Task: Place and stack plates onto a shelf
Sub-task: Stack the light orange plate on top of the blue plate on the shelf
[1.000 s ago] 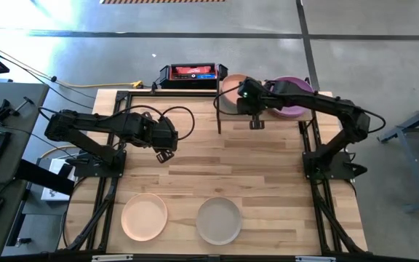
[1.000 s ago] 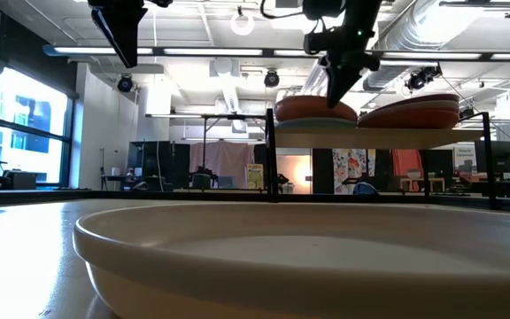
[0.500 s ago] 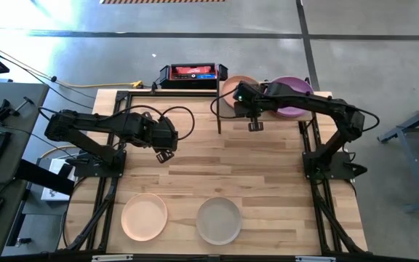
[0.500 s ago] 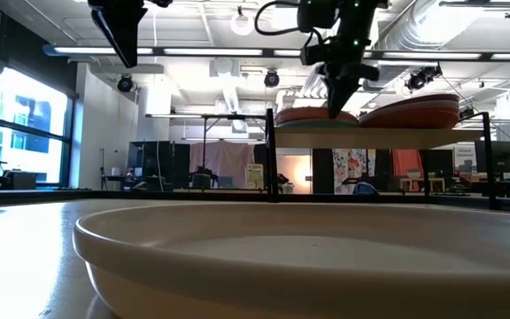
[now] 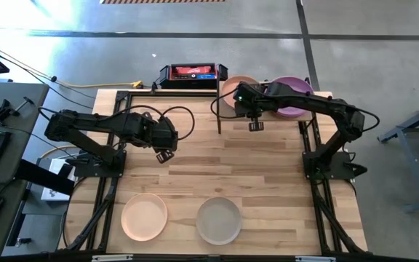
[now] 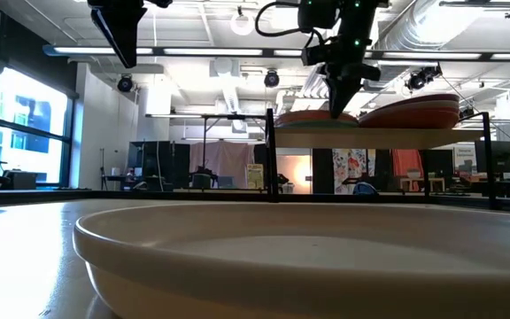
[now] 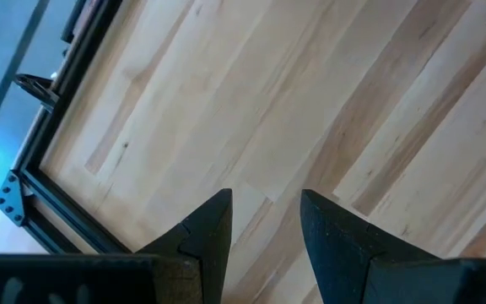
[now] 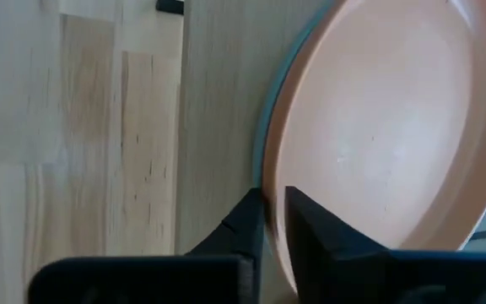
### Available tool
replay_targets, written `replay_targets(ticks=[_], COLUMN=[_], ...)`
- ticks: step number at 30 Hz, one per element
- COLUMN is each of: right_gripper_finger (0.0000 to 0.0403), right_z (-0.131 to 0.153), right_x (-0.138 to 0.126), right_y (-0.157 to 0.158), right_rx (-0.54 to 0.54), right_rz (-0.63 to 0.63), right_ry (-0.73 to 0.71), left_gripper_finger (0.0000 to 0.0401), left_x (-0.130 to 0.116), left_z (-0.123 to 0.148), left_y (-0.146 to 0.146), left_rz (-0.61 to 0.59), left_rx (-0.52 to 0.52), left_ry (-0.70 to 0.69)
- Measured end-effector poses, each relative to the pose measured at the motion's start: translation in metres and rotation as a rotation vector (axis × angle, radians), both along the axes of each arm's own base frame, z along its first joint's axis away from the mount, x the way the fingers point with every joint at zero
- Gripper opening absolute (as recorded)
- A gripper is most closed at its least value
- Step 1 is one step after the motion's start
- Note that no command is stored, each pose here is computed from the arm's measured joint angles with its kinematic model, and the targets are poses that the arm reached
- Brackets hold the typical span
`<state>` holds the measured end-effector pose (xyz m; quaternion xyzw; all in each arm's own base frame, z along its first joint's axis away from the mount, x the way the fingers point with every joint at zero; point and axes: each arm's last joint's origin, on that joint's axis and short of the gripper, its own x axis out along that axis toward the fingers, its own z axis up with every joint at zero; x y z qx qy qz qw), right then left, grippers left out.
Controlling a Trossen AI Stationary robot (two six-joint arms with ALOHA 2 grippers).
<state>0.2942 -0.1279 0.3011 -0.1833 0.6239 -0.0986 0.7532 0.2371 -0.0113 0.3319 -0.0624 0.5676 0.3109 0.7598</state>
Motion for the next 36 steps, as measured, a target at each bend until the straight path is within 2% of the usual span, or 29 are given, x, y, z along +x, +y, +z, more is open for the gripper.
replay_targets(ticks=[7, 19, 25, 36], right_gripper_finger=[0.0065, 0.0067, 0.0067, 0.0067], right_z=[0.001, 0.033, 0.034, 0.032], right_x=[0.001, -0.001, 0.000, 0.000], right_y=[-0.001, 0.007, 0.008, -0.008], right_rx=[-0.021, -0.037, -0.004, 0.046], right_rz=[-0.007, 0.008, 0.000, -0.060], right_ry=[-0.002, -0.011, -0.030, -0.104], left_gripper_finger=[0.0131, 0.0131, 0.0131, 0.0131], left_x=[0.000, 0.000, 0.000, 0.000], left_z=[0.000, 0.000, 0.000, 0.000], left_y=[-0.001, -0.001, -0.001, -0.001], left_rz=[0.005, 0.004, 0.005, 0.020], left_rx=[-0.028, -0.027, -0.027, -0.030], left_ry=[-0.001, -0.001, -0.001, -0.008])
